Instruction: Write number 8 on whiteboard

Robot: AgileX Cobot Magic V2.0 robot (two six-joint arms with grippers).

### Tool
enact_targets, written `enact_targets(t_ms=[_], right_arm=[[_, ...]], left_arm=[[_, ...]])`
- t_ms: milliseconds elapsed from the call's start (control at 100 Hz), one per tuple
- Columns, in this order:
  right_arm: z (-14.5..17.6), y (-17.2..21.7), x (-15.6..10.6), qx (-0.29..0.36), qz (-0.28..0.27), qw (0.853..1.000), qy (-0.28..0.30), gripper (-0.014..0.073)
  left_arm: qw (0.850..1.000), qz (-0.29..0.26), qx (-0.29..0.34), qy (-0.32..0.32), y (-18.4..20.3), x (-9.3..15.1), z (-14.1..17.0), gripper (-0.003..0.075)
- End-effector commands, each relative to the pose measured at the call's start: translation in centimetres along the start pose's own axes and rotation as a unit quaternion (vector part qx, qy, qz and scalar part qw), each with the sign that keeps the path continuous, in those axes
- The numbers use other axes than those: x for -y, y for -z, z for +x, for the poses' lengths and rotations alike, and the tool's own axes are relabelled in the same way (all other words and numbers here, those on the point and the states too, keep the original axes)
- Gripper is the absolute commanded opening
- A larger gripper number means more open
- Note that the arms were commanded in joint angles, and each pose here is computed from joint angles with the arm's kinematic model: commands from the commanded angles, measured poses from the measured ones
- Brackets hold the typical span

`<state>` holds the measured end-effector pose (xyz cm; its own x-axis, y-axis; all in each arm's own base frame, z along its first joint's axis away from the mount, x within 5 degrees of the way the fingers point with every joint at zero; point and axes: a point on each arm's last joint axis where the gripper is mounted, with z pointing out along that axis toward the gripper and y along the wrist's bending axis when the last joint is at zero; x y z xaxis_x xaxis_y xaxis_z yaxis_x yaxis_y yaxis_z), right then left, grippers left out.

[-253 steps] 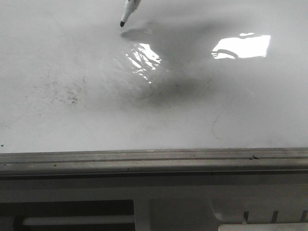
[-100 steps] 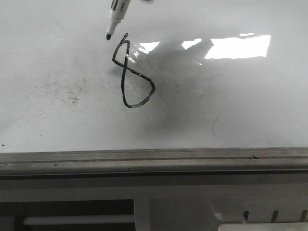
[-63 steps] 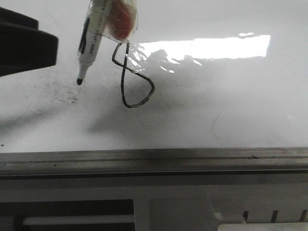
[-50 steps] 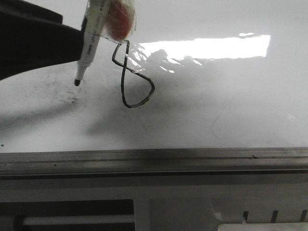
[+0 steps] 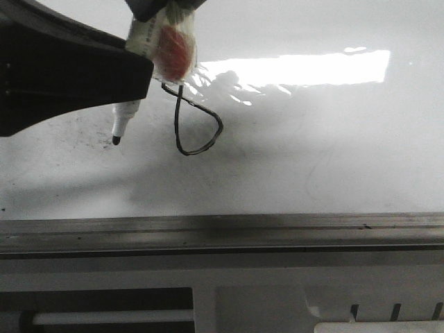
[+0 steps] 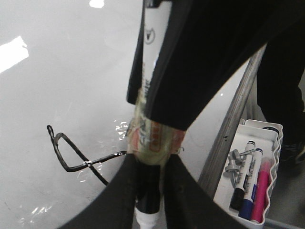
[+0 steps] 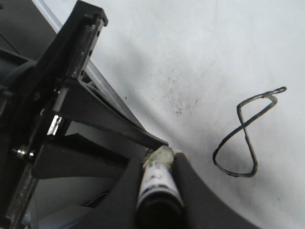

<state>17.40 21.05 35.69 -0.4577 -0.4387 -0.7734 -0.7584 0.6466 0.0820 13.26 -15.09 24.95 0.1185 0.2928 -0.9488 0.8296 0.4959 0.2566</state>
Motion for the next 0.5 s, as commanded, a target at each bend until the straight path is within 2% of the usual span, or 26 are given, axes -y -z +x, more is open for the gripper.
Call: enact_targets(t_ms=[0, 140, 190, 260, 270, 360, 410, 490], right_arm=[[-1.4, 1.35, -0.23, 0.053, -0.005, 0.999, 0.001, -0.0063], [-1.43, 1.35, -0.24, 0.054, -0.006, 0.998, 0.0, -0.0046], [-1.43, 1.35, -0.24, 0.054, -0.006, 0.998, 0.0, 0.0015], [-1.43, 1.35, -0.24, 0.054, -0.006, 0.998, 0.0, 0.0164], [-1.43, 1.35, -0.24, 0.054, -0.006, 0.998, 0.0, 0.0214], [-1.43, 1.35, -0.24, 0.054, -0.006, 0.998, 0.0, 0.0375], [-1.43, 1.35, -0.24, 0.054, -0.006, 0.998, 0.0, 0.0415], [-1.39, 1.35, -0.19, 0.052, -0.005, 0.999, 0.0, 0.0417]], left_arm=[[0.999, 0.001, 0.053, 0.009, -0.13, -0.2, -1.77, -0.002], [0.999, 0.001, 0.053, 0.009, -0.13, -0.2, -1.77, -0.002], [0.998, 0.002, 0.053, 0.016, -0.13, -0.2, -1.77, -0.002], [0.998, 0.003, 0.053, 0.032, -0.13, -0.2, -1.77, -0.002], [0.998, 0.003, 0.053, 0.034, -0.13, -0.2, -1.77, -0.002], [0.997, 0.001, 0.046, 0.068, -0.1, -0.25, -1.67, -0.002], [0.994, -0.006, 0.04, 0.099, -0.04, -0.38, -1.58, -0.002], [0.99, -0.022, 0.026, 0.139, 0.16, -0.67, -1.44, -0.002]])
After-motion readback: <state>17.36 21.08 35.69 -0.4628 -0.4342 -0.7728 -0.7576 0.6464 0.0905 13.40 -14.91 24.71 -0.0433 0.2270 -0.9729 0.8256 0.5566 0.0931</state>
